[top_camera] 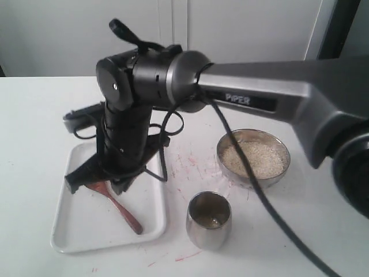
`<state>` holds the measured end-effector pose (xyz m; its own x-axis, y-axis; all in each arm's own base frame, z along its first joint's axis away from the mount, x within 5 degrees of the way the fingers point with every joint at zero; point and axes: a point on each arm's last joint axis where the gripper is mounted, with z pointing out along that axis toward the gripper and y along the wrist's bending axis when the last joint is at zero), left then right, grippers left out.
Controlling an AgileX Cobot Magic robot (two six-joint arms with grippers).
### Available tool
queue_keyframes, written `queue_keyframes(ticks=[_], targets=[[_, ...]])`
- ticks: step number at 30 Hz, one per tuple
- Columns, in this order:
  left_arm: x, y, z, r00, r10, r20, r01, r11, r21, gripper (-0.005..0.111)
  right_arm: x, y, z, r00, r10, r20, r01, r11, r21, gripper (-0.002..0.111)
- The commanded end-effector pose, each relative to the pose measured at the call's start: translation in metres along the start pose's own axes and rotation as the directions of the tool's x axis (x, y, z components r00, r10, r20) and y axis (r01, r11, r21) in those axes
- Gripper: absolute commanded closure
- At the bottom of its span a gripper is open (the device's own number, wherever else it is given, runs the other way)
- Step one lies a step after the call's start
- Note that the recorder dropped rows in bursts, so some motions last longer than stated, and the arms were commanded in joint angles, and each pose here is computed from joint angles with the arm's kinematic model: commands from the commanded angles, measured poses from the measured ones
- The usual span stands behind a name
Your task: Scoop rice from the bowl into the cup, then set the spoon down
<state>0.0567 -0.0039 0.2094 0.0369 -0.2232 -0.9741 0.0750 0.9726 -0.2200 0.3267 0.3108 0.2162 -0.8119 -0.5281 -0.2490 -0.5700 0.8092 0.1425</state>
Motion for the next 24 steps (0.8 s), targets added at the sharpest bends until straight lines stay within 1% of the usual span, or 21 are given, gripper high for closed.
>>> queue_keyframes(ticks=[1,6,7,8,10,11,14,15,16,17,18,19,20,21,22,23,24], targets=[[-0.002,0.000,0.000,1.000,-0.011,0.011,0.011,1.000,0.004,0.092,-0.005,0.002,-0.067,0.979,-0.030,0.200,0.027,1.000,0.015,0.108],[-0.002,0.000,0.000,1.000,-0.011,0.011,0.011,1.000,0.004,0.092,0.004,0.007,-0.122,0.940,-0.045,0.338,0.044,0.999,0.010,0.108],[-0.002,0.000,0.000,1.000,-0.011,0.011,0.011,1.000,0.004,0.092,0.010,0.005,-0.140,0.919,-0.045,0.392,0.039,0.999,0.024,0.108],[-0.002,0.000,0.000,1.000,-0.011,0.011,0.011,1.000,0.004,0.092,0.015,0.005,-0.150,0.906,-0.054,0.420,0.045,0.998,0.031,0.108],[-0.002,0.000,0.000,1.000,-0.011,0.011,0.011,1.000,0.004,0.092,0.031,0.003,-0.176,0.869,-0.080,0.488,0.061,0.997,0.054,0.108],[-0.002,0.000,0.000,1.000,-0.011,0.011,0.011,1.000,0.004,0.092,0.045,0.003,-0.193,0.843,-0.080,0.531,0.064,0.997,0.049,0.108],[-0.002,0.000,0.000,1.000,-0.011,0.011,0.011,1.000,0.004,0.092,0.070,0.001,-0.214,0.800,-0.080,0.594,0.069,0.997,0.042,0.108],[-0.002,0.000,0.000,1.000,-0.011,0.011,0.011,1.000,0.004,0.092,0.088,-0.001,-0.221,0.775,-0.080,0.627,0.071,0.997,0.039,0.108],[-0.002,0.000,0.000,1.000,-0.011,0.011,0.011,1.000,0.004,0.092,0.098,-0.002,-0.225,0.758,-0.079,0.648,0.073,0.997,0.037,0.108],[-0.002,0.000,0.000,1.000,-0.011,0.011,0.011,1.000,0.004,0.092,0.117,-0.004,-0.232,0.723,-0.078,0.687,0.077,0.997,0.032,0.108],[-0.002,0.000,0.000,1.000,-0.011,0.011,0.011,1.000,0.004,0.092,0.128,-0.006,-0.235,0.704,-0.077,0.706,0.079,0.996,0.030,0.108],[-0.002,0.000,0.000,1.000,-0.011,0.011,0.011,1.000,0.004,0.092,0.150,-0.008,-0.243,0.661,-0.075,0.747,0.084,0.996,0.026,0.108],[-0.002,0.000,0.000,1.000,-0.011,0.011,0.011,1.000,0.004,0.092,0.161,-0.010,-0.244,0.641,-0.074,0.764,0.086,0.996,0.024,0.108],[-0.002,0.000,0.000,1.000,-0.011,0.011,0.011,1.000,0.004,0.092,0.181,-0.013,-0.243,0.612,-0.072,0.787,0.089,0.996,0.021,0.108],[-0.002,0.000,0.000,1.000,-0.011,0.011,0.011,1.000,0.004,0.092,0.192,-0.015,-0.243,0.591,-0.070,0.804,0.091,0.996,0.020,0.108],[-0.002,0.000,0.000,1.000,-0.011,0.011,0.011,1.000,0.004,0.092,0.211,-0.018,-0.243,0.548,-0.066,0.834,0.096,0.995,0.016,0.108],[-0.002,0.000,0.000,1.000,-0.011,0.011,0.011,1.000,0.004,0.092,0.221,-0.019,-0.245,0.524,-0.056,0.850,0.097,0.995,0.006,0.108]])
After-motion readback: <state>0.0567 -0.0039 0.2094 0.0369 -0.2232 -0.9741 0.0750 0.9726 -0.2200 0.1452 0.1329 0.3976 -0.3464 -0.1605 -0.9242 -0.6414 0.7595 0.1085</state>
